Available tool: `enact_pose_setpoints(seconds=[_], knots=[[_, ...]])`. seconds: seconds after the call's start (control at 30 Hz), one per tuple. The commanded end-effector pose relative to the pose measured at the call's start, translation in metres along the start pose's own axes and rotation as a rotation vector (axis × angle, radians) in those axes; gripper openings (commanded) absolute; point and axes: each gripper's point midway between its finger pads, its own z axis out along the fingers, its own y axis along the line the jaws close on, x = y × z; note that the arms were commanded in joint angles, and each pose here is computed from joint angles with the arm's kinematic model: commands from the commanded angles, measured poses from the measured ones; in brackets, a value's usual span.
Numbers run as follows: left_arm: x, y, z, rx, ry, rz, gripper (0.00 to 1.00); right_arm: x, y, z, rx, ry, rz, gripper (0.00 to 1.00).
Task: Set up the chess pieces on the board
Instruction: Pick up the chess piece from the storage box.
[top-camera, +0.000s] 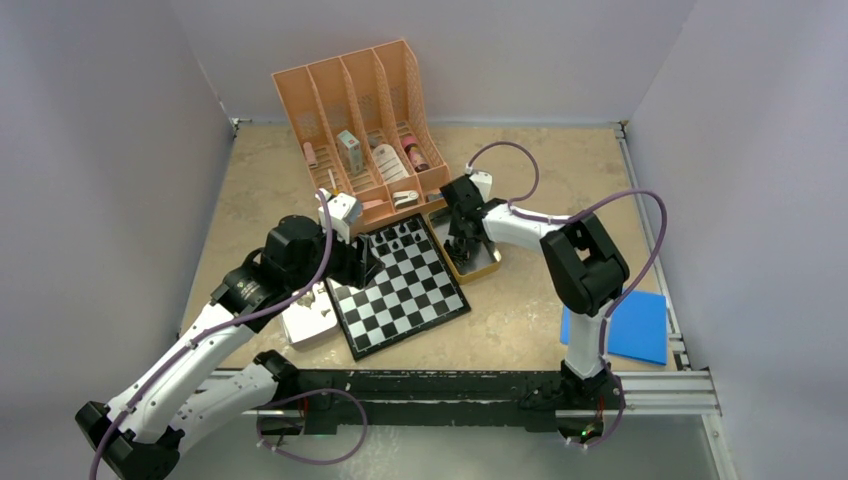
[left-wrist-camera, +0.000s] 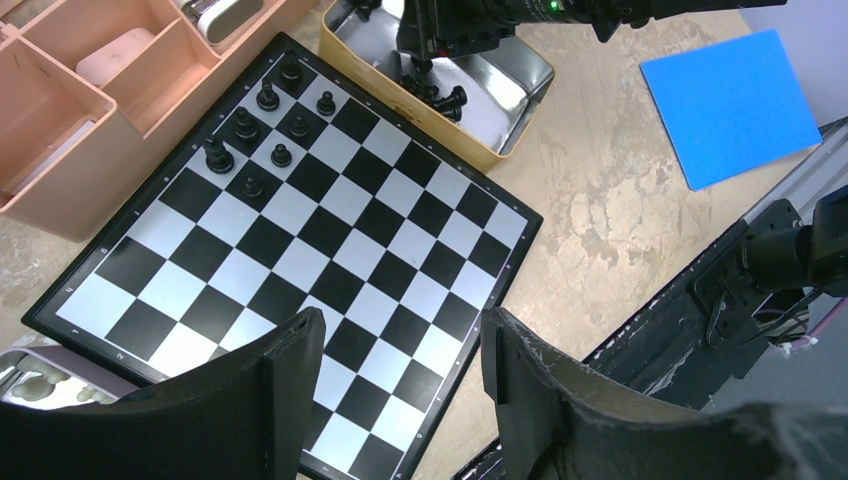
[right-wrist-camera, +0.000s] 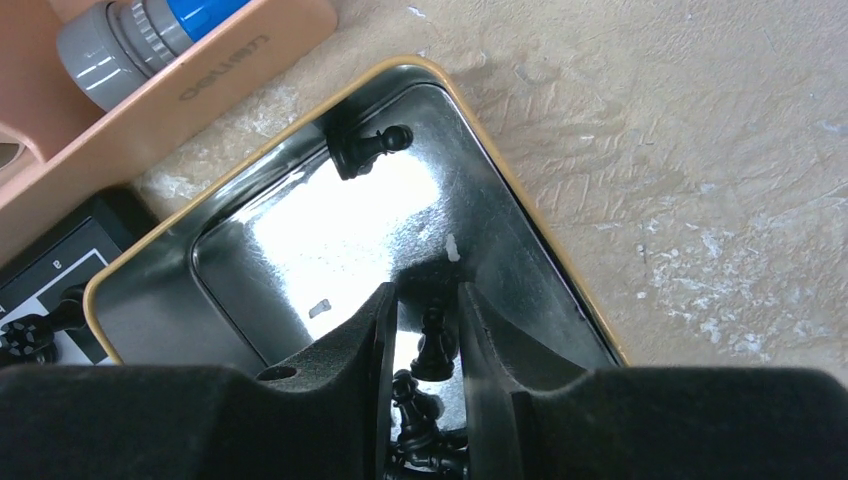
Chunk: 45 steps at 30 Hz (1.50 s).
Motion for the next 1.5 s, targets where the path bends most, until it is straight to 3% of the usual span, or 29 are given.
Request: enact_pose_setpoints(seconds=[0.0,0.43,0.73,1.03,1.3,1.47], knots=[[-0.008,-0.002,0.000,0.012,-0.035,0.007,0.58,-0.007,-0.005,-0.004,0.039,-0.015,0.024,0.32],[-0.009,-0.001,-0.004,0.002,-0.047,0.007,0.58,0.027,0.000,-0.012,0.014,0.048,-0.052,0.32],[-0.009,0.001,-0.004,-0.005,-0.046,0.002,0.58,0.027,-0.008,-0.016,0.069,0.031,-0.059,0.27],[-0.009,0.002,-0.004,-0.016,-0.048,-0.002,0.58,0.028,-0.008,-0.022,0.044,0.033,-0.066,0.30],[-0.007,0.006,-0.002,-0.033,-0.044,-0.009,0.58,0.026,-0.003,-0.019,0.017,0.012,-0.073,0.20],[-0.006,-0.003,0.007,-0.007,0.005,-0.080,0.57,0.002,-0.002,-0.030,0.031,-0.052,-0.080,0.16]])
